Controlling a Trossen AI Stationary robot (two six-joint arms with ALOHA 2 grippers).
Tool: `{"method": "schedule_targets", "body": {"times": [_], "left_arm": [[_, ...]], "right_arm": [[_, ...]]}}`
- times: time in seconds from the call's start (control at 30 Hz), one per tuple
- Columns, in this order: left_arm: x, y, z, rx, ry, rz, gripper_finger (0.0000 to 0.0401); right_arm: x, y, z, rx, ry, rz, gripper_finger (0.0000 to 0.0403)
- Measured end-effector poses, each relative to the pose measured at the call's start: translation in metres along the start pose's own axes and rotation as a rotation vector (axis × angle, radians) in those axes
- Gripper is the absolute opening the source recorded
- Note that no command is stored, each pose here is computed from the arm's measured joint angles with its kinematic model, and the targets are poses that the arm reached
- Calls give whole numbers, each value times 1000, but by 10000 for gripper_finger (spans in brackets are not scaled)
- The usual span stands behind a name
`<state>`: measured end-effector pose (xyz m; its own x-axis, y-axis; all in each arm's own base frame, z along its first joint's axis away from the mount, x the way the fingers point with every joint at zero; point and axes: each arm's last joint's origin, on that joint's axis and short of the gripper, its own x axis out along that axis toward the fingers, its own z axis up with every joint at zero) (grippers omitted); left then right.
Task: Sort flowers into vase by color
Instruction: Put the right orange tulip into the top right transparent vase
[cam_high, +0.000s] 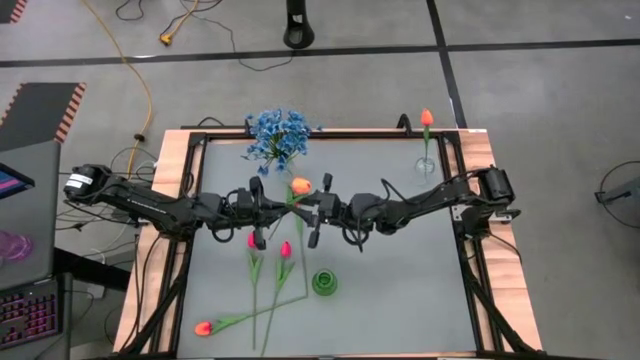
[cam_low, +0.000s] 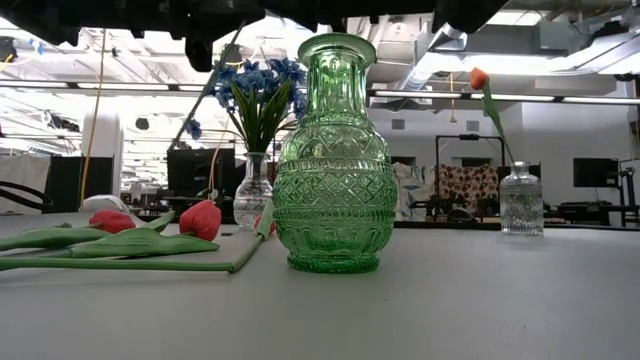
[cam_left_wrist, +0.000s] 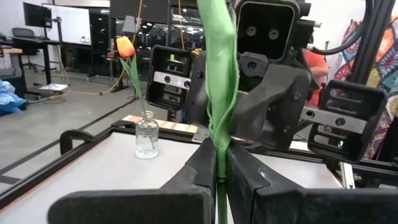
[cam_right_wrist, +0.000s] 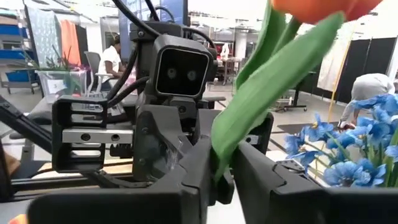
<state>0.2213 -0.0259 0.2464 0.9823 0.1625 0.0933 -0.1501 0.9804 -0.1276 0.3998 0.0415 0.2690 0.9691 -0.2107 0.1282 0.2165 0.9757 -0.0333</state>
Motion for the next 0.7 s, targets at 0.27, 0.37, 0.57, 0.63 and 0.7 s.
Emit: {"method": "schedule_targets", "body": {"times": [0.27,0.37,0.57,0.63,0.7], "left_arm": [[0,0,0,0,0,4,6],[0,0,0,0,0,6,8],[0,0,0,5,-5,-2,41],[0,0,0,7,-5,-2,62],[0,0,1,5,-6,-3,86]], "right_arm": [[0,0,0,-31,2,1,39],[0,0,0,-33,2,1,34],[-1,0,2,-62,5,4,40],[-3,1,4,-104,7,7,41],[-7,2,11,-128,17,14,41]]}}
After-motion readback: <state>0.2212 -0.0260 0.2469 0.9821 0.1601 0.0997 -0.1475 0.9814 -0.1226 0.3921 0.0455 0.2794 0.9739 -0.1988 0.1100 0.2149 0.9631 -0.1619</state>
